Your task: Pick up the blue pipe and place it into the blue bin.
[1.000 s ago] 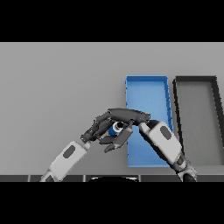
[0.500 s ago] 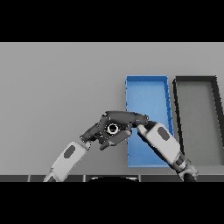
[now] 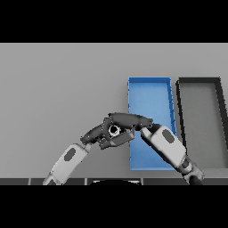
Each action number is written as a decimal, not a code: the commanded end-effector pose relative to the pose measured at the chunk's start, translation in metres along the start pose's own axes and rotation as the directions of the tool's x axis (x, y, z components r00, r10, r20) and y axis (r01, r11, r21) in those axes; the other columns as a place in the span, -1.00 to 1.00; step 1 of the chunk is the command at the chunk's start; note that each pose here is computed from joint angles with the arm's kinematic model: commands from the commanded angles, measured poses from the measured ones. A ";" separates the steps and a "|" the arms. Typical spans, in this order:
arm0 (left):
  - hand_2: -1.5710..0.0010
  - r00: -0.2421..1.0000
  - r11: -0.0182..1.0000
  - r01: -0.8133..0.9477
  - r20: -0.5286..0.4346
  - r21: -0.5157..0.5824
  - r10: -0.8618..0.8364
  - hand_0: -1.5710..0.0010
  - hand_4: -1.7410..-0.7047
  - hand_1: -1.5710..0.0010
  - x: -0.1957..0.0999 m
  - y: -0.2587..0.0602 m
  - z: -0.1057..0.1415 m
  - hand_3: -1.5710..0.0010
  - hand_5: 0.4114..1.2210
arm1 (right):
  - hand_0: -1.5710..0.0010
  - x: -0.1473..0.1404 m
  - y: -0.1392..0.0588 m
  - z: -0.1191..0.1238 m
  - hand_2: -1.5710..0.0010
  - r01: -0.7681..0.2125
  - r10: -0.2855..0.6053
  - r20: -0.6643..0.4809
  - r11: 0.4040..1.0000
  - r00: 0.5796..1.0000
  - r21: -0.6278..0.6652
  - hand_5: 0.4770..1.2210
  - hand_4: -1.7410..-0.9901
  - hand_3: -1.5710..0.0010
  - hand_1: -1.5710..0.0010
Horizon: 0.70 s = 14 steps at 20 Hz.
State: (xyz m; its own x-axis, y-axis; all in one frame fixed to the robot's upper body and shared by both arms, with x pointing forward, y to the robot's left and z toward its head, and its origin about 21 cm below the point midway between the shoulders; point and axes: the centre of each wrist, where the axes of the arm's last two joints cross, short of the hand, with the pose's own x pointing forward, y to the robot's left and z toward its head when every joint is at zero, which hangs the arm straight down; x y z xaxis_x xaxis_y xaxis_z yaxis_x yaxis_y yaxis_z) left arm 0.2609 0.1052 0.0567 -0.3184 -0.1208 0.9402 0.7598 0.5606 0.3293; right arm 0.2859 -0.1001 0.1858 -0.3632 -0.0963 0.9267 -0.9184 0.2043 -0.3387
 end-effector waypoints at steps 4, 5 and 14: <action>0.75 0.998 0.998 0.056 -0.006 0.013 -0.056 0.72 0.58 0.74 -0.005 0.003 0.002 0.74 0.21 | -0.99 -0.003 0.004 -0.004 -0.99 0.002 -0.002 -0.016 1.000 1.000 -0.010 0.99 -0.33 -0.99 -0.99; 0.80 0.999 0.999 0.049 0.003 0.015 -0.049 0.78 0.63 0.79 -0.005 0.004 0.004 0.79 0.05 | -1.00 -0.001 0.003 -0.004 -1.00 0.003 -0.003 -0.019 1.000 1.000 -0.019 0.99 -0.33 -0.99 -1.00; 0.97 0.990 0.996 -0.059 -0.128 0.063 0.067 0.97 0.61 0.97 -0.012 -0.005 0.004 0.97 -0.56 | -1.00 0.002 -0.004 -0.003 -1.00 0.158 -0.158 0.005 0.987 0.987 -0.042 1.00 -0.33 -1.00 -1.00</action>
State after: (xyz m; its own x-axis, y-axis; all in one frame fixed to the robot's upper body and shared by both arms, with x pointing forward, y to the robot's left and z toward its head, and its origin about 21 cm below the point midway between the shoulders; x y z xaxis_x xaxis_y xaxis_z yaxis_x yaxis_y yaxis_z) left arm 0.2587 0.1067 0.0435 -0.1912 -0.1871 0.9635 0.7401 0.6173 0.2668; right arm 0.2896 -0.0986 0.1894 -0.2145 -0.1347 0.9674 -0.9569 0.2274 -0.1805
